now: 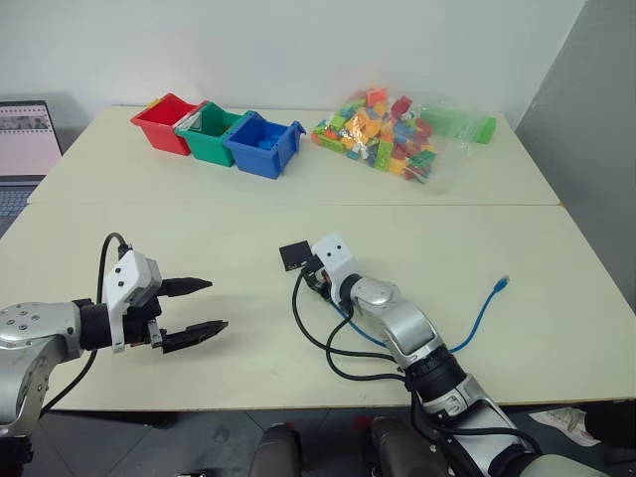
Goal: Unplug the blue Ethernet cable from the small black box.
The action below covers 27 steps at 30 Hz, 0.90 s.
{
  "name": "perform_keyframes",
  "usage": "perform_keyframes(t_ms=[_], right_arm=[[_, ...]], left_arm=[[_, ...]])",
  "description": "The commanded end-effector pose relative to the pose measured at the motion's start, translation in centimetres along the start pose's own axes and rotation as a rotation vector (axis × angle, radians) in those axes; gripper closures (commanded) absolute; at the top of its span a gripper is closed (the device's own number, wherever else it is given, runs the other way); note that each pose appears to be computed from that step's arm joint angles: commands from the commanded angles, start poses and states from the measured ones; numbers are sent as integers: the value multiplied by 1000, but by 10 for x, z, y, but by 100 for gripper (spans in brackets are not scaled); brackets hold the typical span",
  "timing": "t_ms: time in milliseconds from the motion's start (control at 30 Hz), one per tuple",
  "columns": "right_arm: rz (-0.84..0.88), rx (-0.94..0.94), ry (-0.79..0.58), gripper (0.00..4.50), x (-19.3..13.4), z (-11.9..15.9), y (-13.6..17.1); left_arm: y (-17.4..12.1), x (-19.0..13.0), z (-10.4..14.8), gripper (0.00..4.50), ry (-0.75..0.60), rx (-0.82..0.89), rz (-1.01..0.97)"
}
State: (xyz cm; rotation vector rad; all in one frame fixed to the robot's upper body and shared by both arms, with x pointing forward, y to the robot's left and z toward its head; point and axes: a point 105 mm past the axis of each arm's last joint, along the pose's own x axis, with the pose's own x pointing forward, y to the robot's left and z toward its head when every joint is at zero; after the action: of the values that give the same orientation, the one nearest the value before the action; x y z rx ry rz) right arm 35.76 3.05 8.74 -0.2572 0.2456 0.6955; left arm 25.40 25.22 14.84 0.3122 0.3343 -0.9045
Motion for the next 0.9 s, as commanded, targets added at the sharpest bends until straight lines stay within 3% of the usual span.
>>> perform_keyframes(t_ms=[33, 167, 267, 400, 567, 900], right_arm=[[-20, -50, -14, 330, -4, 4, -16], [39, -185, -50, 428, -10, 11, -19], [93, -272, -101, 427, -16, 18, -19], [368, -514, -318, 427, -43, 52, 3], [571, -786, -454, 427, -69, 66, 22], [651, -825, -545, 427, -87, 96, 29]], left_arm=[[10, 0, 8, 0, -43, -39, 50], [13, 2, 12, 0, -100, -120, 55], [10, 4, 16, 0, -133, -188, 24], [-4, 12, 29, 0, -192, -370, -143], [-12, 21, 46, 0, -216, -448, -264], [-23, 34, 63, 0, -224, -451, -385]])
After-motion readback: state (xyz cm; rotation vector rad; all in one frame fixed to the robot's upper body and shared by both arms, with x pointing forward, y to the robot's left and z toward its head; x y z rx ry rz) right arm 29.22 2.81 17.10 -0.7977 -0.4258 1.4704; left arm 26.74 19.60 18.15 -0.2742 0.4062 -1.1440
